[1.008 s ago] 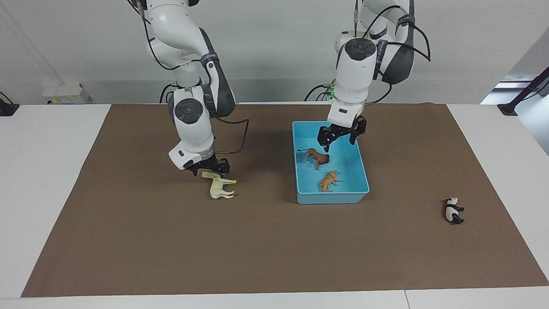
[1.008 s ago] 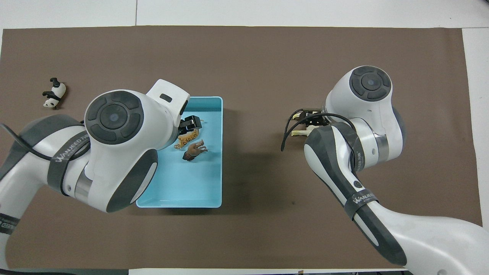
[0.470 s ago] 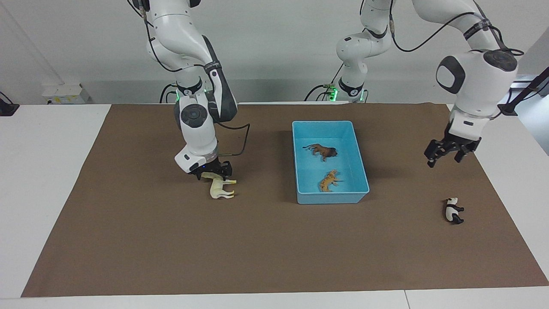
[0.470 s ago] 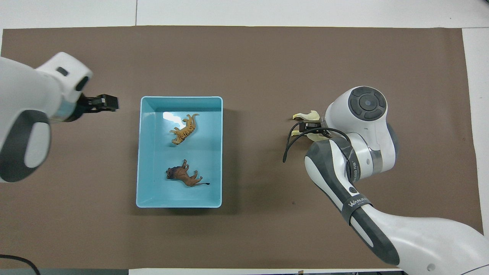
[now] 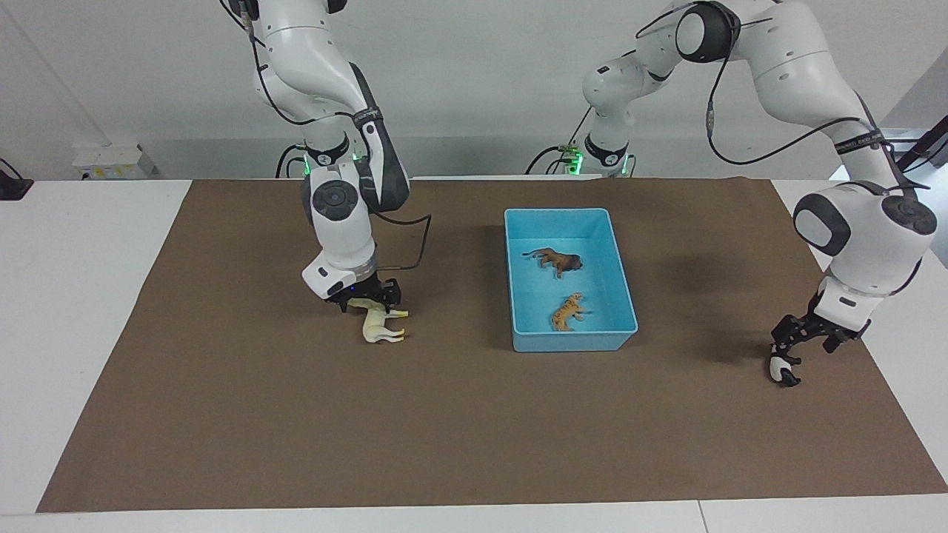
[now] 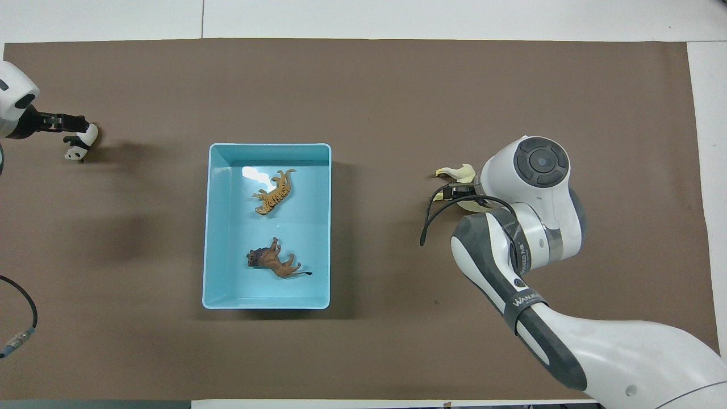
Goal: Put all toys into storage box
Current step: 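Grasp the panda and cream horse with the left and right grippers, then place the panda in the box with the left gripper, then place the cream horse in the box with the right gripper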
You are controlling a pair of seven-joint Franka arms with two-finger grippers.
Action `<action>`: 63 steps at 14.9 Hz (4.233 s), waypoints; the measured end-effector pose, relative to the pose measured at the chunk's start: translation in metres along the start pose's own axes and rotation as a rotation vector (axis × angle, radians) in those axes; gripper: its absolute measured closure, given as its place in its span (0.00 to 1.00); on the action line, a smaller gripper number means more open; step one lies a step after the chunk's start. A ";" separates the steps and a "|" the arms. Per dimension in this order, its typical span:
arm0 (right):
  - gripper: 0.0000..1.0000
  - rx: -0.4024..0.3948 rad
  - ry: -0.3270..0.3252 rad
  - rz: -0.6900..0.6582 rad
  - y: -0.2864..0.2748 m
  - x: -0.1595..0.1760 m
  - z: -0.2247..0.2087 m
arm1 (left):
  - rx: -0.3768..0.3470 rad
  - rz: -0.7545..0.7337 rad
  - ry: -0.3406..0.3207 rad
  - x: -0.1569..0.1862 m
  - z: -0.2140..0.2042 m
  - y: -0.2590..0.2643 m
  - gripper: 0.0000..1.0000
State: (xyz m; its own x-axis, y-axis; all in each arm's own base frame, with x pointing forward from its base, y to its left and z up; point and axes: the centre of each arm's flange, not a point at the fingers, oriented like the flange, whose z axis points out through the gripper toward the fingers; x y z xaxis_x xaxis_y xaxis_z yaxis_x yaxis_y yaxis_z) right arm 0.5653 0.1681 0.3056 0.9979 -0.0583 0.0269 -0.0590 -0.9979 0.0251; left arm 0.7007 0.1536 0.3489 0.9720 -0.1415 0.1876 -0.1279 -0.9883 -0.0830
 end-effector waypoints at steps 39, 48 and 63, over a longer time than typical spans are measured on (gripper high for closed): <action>0.50 0.006 0.029 0.213 0.005 0.031 -0.023 | -0.001 -0.296 -0.162 -0.048 -0.184 0.409 0.61; 0.50 0.002 -0.024 0.229 0.007 0.045 -0.124 | 0.007 -0.299 -0.134 -0.082 -0.165 0.398 0.00; 0.50 0.615 -0.034 0.995 -0.284 -0.026 -0.212 | 0.007 -0.179 -0.126 -0.070 -0.257 0.168 0.00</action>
State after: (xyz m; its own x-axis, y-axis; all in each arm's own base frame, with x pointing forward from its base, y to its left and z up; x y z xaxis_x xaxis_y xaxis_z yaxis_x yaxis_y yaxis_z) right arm 0.5504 0.4588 0.5098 0.5190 -0.8128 -0.2645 -0.8019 -0.3558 -0.4800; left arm 0.5605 -0.0175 0.5733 0.9961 0.0448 0.0758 0.0499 -0.9965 -0.0663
